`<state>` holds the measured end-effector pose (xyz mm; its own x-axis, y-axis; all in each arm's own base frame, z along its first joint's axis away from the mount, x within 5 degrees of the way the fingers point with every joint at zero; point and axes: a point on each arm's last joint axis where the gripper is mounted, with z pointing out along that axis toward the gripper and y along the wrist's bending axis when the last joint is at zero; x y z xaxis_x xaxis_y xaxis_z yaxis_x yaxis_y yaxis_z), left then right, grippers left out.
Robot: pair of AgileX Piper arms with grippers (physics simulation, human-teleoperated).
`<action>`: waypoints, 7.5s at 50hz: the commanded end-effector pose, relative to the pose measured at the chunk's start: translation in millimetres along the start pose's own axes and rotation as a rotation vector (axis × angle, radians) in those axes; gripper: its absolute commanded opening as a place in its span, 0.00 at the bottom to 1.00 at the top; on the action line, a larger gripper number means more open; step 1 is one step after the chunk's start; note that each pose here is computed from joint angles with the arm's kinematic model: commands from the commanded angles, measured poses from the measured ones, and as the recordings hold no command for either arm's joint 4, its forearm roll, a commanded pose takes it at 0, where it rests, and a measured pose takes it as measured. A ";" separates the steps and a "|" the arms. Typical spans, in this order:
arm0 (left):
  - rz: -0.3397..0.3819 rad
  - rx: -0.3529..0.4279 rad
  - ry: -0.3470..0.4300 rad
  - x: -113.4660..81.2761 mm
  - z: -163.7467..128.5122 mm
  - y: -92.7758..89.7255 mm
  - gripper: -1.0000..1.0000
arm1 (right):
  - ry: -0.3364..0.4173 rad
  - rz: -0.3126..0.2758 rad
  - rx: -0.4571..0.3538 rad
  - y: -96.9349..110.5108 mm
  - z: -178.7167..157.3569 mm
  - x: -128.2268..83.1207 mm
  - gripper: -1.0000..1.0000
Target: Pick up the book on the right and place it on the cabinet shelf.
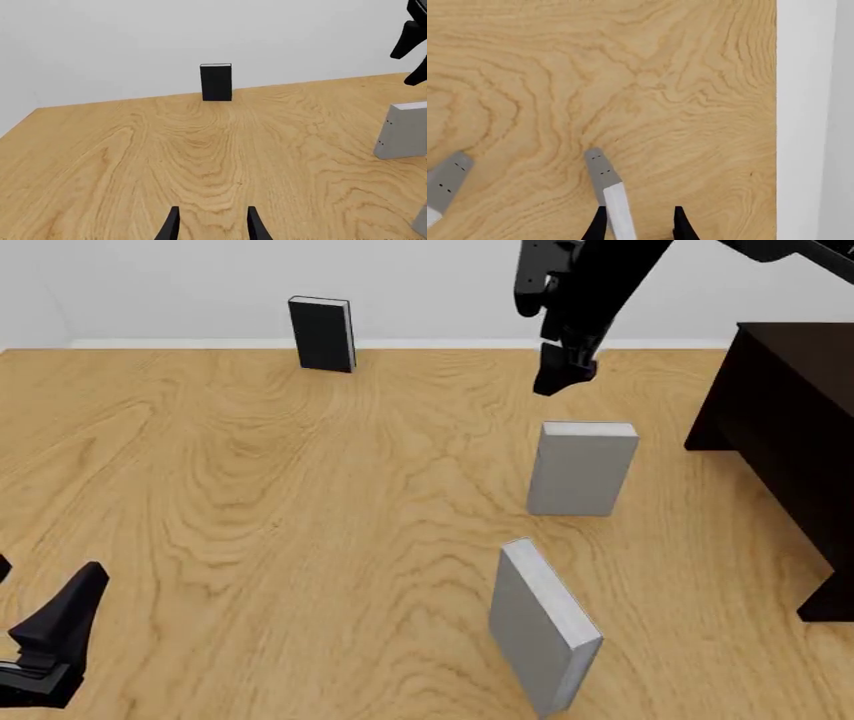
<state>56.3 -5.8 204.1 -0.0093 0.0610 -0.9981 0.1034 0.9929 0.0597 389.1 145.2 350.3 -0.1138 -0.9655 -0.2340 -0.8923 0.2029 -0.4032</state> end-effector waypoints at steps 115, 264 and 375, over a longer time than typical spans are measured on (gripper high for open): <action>0.013 0.014 0.045 4.2 0.0 -0.9 1.00 | 0.089 0.104 -0.090 34.9 107.4 54.9 1.00; 0.049 0.057 0.021 2.2 -0.1 -3.3 1.00 | -0.061 -0.254 0.965 127.9 14.0 155.2 0.00; 0.042 0.066 0.031 3.2 -0.2 -3.7 1.00 | 0.095 -0.067 0.998 155.8 46.1 224.7 0.00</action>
<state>55.7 -9.3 201.0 -0.0313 0.1062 -0.9939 0.1682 0.9807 0.0995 240.8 -26.5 192.5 -0.1326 -0.9840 -0.1190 -0.1615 0.1399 -0.9769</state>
